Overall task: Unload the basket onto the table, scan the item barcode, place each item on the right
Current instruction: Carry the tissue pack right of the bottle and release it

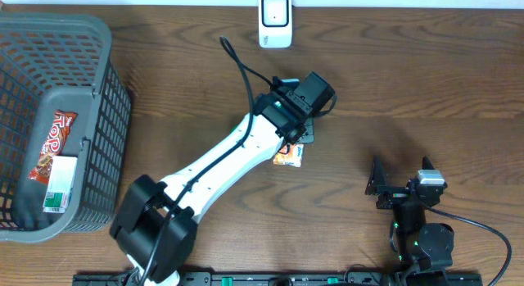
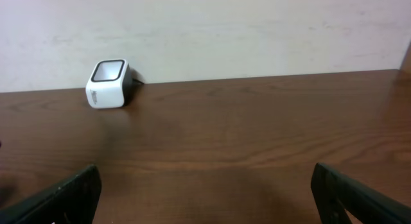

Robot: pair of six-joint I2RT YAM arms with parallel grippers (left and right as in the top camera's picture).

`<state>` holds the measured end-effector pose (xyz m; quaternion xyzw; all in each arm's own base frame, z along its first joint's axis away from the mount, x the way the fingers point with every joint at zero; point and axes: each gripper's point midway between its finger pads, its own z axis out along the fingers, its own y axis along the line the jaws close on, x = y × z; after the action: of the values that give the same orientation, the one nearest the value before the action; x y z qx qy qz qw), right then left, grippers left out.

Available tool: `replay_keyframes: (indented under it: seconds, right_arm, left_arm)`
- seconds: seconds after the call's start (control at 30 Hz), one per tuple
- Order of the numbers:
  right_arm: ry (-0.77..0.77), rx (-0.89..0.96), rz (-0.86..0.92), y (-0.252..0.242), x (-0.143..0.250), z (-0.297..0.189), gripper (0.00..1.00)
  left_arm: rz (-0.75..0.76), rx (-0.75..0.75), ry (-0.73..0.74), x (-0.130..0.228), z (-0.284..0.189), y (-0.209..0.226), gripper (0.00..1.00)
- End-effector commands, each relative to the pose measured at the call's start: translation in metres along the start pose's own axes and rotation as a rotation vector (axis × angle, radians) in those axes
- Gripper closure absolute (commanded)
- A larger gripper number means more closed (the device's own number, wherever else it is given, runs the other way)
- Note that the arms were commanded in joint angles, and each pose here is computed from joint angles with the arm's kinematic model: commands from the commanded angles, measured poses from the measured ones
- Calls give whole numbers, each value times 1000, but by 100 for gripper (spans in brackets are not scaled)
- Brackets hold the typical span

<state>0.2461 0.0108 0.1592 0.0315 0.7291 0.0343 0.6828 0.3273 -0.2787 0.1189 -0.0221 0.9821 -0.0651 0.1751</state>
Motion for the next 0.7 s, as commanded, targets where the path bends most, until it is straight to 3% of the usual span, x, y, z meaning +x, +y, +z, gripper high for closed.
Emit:
replay_keyframes:
  seconds: [0.0,0.07,0.67]
  right_arm:
    - [2,-7,-6,2,1,0,1]
    - [2,-7,-6,2,1,0,1]
    - [2,-7,-6,2,1,0,1]
  left_arm:
    - [5,-33,8,1,13,3,81]
    - [6,-47,23,4,20,5,92]
    - [-34,-155,199,50,83,23,93]
